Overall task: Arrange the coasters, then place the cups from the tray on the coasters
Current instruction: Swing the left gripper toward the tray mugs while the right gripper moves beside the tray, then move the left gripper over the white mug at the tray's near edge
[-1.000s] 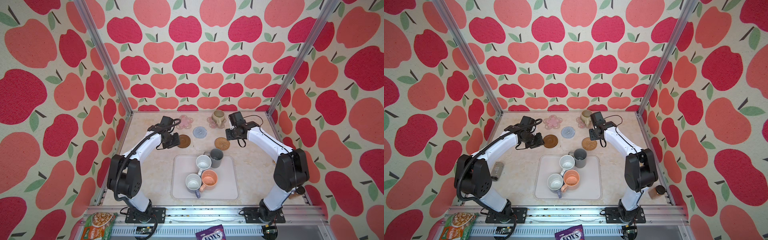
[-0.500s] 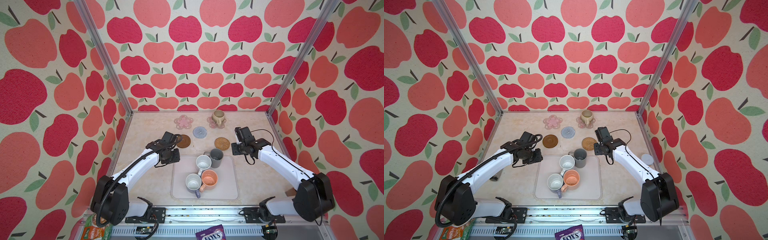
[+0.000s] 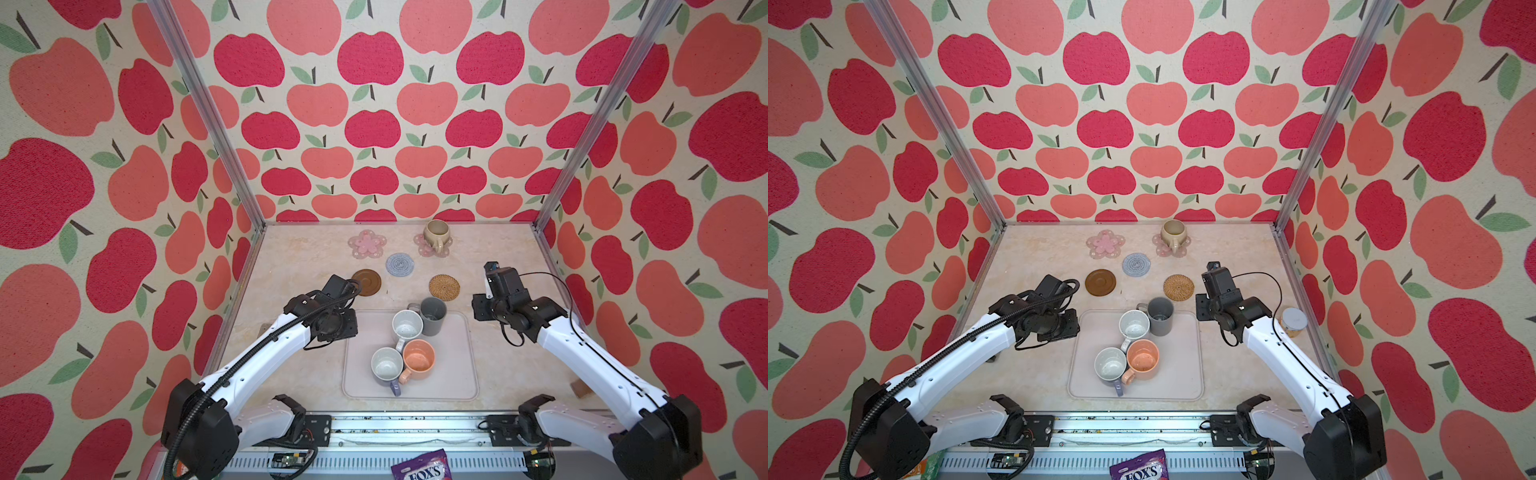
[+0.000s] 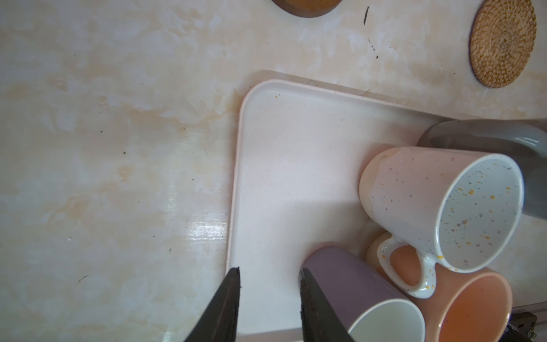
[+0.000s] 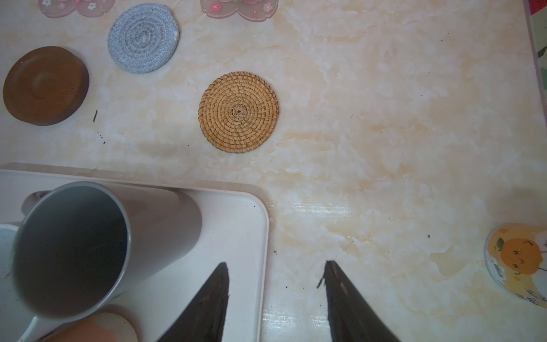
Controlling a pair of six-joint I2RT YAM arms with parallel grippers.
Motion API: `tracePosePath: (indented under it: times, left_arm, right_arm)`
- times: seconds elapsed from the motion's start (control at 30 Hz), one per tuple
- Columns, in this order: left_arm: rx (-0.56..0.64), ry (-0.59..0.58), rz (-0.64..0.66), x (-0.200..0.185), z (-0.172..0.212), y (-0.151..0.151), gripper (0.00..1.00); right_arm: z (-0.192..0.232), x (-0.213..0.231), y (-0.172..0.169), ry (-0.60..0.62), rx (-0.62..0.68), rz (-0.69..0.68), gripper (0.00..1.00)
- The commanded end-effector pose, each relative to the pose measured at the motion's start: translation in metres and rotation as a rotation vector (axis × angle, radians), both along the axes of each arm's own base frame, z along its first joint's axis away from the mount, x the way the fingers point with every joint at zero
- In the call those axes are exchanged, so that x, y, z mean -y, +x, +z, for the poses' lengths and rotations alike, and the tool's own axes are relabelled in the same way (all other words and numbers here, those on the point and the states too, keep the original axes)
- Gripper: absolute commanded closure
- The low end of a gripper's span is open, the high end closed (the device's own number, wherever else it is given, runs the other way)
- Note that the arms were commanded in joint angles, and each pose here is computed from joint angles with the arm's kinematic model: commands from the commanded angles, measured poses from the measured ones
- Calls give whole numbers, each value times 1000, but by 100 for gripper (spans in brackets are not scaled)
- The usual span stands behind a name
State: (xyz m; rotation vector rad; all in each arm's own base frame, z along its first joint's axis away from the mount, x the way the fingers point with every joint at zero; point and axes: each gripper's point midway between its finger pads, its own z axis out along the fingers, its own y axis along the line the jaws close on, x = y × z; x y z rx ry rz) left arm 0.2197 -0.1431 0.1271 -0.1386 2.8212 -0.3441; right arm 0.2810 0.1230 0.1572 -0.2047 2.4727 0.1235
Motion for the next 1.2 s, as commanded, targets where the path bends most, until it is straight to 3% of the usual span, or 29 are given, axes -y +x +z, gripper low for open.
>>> tracePosePath:
  times: [0.0,0.17,0.43,0.6,0.83,1.17]
  left_arm:
    - [-68,40,18,-10,-9,-23,63]
    - [-101,44,-2,-5,-15,-51,63]
    - [-139,37,-10,2,-30,-86,63]
    - [-152,27,-150,19,-42,-107,63]
    - [-71,-45,-206,47,-27,-111,63]
    - [-114,-151,-233,77,-35,-122,63]
  right_arm:
    - [-2,-1,-1,10,-16,-21,45]
    - [-12,-4,-2,32,-35,-30,45]
    - [-11,-2,11,-28,-26,-32,45]
    - [-4,-3,23,-35,3,-43,44]
    - [-10,-7,31,-11,1,-65,43]
    - [-15,-12,36,7,-22,-66,43]
